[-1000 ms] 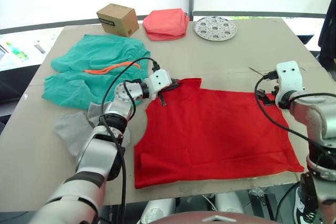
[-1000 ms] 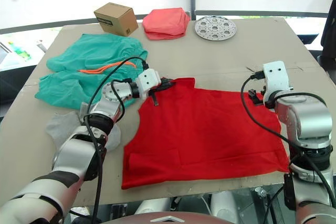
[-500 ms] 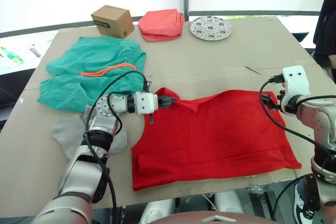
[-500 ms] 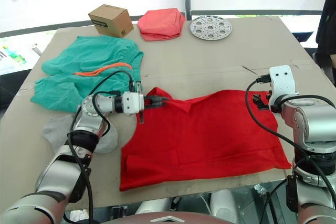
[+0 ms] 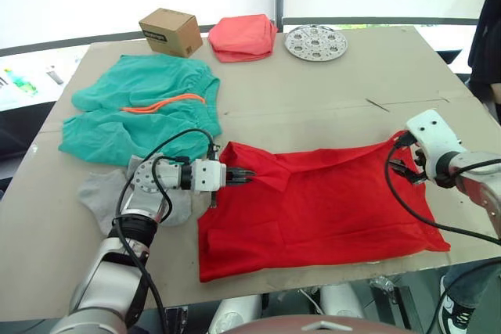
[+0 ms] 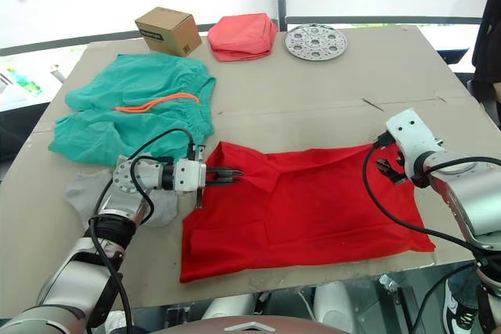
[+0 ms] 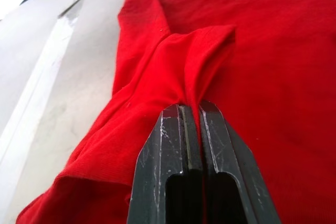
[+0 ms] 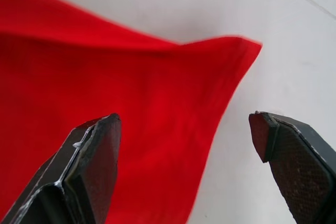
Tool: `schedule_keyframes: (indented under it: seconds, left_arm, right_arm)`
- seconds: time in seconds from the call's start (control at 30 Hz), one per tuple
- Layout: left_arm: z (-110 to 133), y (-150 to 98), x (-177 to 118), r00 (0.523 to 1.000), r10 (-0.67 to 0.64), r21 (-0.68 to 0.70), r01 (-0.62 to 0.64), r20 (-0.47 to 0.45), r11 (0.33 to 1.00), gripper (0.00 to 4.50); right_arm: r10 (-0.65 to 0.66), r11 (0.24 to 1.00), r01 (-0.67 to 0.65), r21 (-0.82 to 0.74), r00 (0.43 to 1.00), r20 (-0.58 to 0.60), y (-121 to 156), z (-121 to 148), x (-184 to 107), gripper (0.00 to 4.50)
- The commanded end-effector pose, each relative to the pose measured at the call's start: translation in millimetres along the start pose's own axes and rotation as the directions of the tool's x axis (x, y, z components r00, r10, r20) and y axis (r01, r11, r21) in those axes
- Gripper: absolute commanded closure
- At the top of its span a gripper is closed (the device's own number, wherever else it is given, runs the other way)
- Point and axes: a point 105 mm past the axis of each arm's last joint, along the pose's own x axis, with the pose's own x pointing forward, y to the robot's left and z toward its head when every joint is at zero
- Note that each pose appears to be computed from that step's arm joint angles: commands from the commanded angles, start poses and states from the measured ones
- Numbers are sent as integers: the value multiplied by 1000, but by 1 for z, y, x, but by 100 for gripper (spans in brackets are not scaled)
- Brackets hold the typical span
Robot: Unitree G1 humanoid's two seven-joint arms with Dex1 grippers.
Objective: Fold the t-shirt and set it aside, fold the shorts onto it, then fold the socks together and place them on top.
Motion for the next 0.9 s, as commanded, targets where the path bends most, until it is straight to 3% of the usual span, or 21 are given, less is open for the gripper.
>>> schedule_keyframes:
  seconds: [0.03, 0.13, 0.23, 0.37, 0.5, 0.67, 0.77, 0.83, 0.9]
  left_arm:
    - [5, 0, 0, 1000, 14, 44, -15, 17, 999, 447]
    - [6, -6, 4, 1000, 5, 51, -6, 24, 999, 447]
    - [7, -22, 8, 999, -40, 62, 38, 35, 997, 447]
    - [10, -24, 7, 999, -30, 66, 28, 35, 997, 447]
    - [15, -22, 10, 999, -6, 58, 3, 43, 998, 447]
    - [23, -12, 14, 998, 47, 49, -50, 51, 998, 447]
    - [27, -10, 15, 997, 56, 48, -58, 50, 997, 447]
    - [29, -9, 16, 997, 60, 47, -62, 50, 997, 447]
    - [32, -9, 17, 997, 62, 48, -64, 51, 997, 447]
  right_arm:
    - [-45, 995, 48, -90, 998, 34, -13, 13, 3, 33]
    - [-37, 976, 44, -211, 999, 38, -14, 20, 9, 33]
    - [-15, 986, 27, -166, 997, 74, -15, 33, 11, 33]
    - [32, 982, -62, 177, 985, 167, -19, 55, 5, 33]
    - [-32, 878, -71, 473, 978, 205, -30, 64, 11, 33]
    - [-89, 842, -2, 539, 986, 143, -25, 58, 27, 33]
    - [-168, 748, 109, 654, 985, 27, -32, 55, 39, 33]
    - [-210, 729, 195, 656, 976, -57, -31, 50, 47, 33]
    - [-184, 709, 195, 678, 979, -88, -23, 50, 55, 33]
